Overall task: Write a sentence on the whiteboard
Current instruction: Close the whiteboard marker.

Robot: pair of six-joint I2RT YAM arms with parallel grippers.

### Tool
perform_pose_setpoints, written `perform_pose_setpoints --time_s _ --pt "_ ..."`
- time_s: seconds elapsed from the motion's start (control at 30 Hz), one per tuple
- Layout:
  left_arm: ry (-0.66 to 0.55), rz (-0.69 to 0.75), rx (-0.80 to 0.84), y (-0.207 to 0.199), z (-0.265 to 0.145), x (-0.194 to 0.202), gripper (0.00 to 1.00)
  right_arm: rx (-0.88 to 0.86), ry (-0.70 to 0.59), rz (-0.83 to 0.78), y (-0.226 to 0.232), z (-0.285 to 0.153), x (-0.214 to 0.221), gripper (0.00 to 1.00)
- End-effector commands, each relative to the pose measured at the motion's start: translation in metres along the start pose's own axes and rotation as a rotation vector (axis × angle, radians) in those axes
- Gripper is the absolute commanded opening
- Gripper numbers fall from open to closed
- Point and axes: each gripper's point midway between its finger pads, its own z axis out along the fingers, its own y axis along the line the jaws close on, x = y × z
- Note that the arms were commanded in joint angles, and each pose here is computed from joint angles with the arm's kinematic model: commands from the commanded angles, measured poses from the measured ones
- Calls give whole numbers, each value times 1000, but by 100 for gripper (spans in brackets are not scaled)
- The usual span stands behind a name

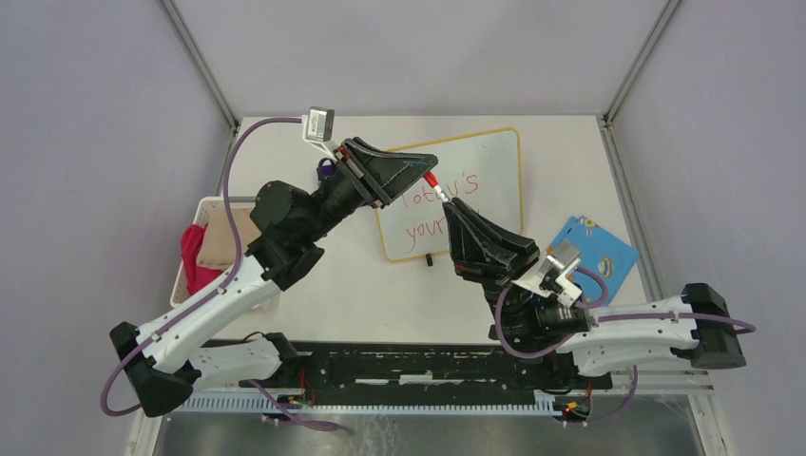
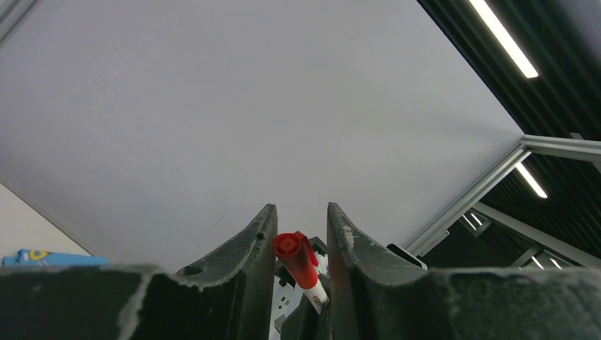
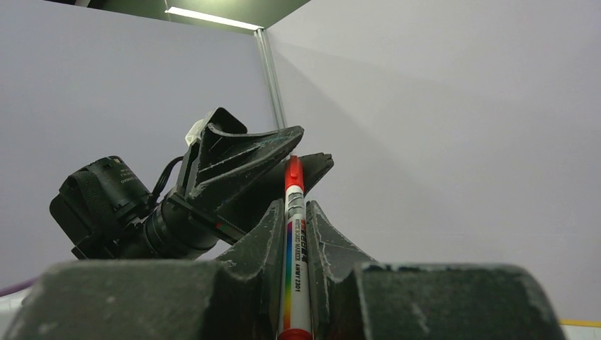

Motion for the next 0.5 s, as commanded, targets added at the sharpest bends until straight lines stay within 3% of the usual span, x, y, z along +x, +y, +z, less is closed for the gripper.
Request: perform_pose_setpoints --time_s 0.0,0.17,0.27,0.47 --pt "-14 -2 86 -26 -1 -8 34 32 -31 16 -5 7 -11 0" --pt "-5 -25 79 -22 -3 -4 22 52 -24 -16 -7 7 -8 0" --pt "10 -50 79 -19 -4 2 4 66 -16 -43 -8 9 -5 0" --pt "43 -79 63 -10 -4 15 2 73 -12 -69 -6 11 0 0"
